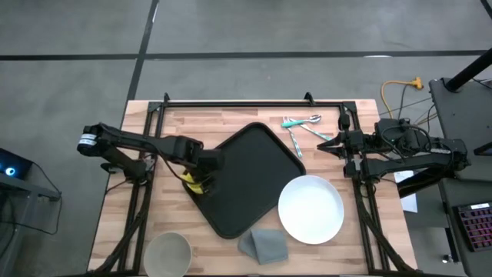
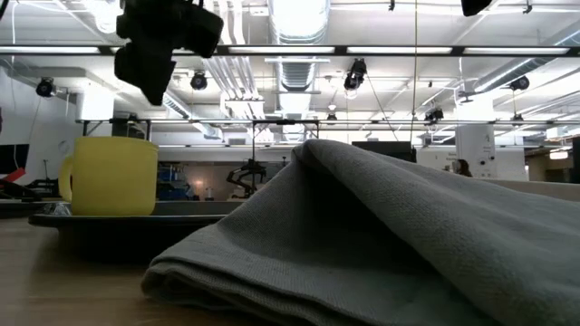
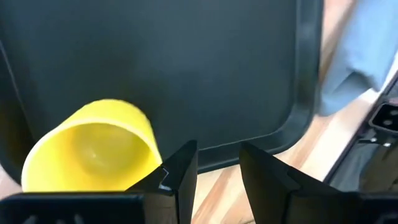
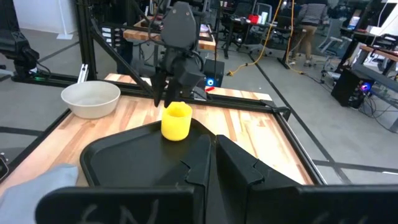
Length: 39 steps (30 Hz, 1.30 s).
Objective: Set up tray
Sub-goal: Put the white plate on the black tray below the yellow mug
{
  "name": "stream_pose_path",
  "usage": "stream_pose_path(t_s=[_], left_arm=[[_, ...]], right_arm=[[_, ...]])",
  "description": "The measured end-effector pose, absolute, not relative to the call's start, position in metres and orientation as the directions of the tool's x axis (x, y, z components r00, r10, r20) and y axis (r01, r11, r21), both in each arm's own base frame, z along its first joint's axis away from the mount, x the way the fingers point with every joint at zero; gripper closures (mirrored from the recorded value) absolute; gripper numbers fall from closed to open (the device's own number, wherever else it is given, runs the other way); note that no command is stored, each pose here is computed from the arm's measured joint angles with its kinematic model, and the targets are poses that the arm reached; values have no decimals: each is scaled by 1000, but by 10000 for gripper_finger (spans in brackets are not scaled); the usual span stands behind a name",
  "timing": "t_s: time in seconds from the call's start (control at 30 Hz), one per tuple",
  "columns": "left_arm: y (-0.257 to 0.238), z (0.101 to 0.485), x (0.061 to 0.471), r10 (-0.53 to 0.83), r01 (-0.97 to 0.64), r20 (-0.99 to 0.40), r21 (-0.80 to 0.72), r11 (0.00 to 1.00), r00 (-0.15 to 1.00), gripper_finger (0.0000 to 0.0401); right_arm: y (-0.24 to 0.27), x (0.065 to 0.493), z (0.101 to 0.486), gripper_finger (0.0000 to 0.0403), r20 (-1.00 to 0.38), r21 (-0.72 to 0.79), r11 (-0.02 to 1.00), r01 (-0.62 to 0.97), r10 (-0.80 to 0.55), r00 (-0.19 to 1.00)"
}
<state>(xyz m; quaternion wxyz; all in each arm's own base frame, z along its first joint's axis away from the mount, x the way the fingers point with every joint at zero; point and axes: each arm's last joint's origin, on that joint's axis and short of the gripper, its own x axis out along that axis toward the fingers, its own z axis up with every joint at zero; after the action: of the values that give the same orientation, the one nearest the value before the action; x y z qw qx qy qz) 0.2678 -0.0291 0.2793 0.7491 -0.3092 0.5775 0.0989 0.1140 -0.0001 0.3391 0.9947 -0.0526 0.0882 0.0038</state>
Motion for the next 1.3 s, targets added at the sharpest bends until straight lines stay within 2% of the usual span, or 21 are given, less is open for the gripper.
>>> stream_pose_path(t_s=[0.17,0.43,0.67,1.13,1.3], left_arm=[[-30,280,276,-216,-472,-893,-399,786,394,296],[-31,274,294,-233,-369,-777,-510,777,584,296],[-32,277,293,-236,-292,-770,-478,828,592,296],[-35,275,294,-241,-294,-760,-493,819,603,296],[-47,274,294,-264,-152,-744,-440,885,614,296]], right_arm=[[0,114,339,385,-176,-105,994,-17,-2,984],[0,114,339,385,-176,-104,994,-16,-2,984],[0,114,339,385,-176,-105,994,-17,-2,984],[0,114,339,385,-176,-105,994,-17,-2,984],[0,114,339,385,-176,-104,994,-17,-2,984]])
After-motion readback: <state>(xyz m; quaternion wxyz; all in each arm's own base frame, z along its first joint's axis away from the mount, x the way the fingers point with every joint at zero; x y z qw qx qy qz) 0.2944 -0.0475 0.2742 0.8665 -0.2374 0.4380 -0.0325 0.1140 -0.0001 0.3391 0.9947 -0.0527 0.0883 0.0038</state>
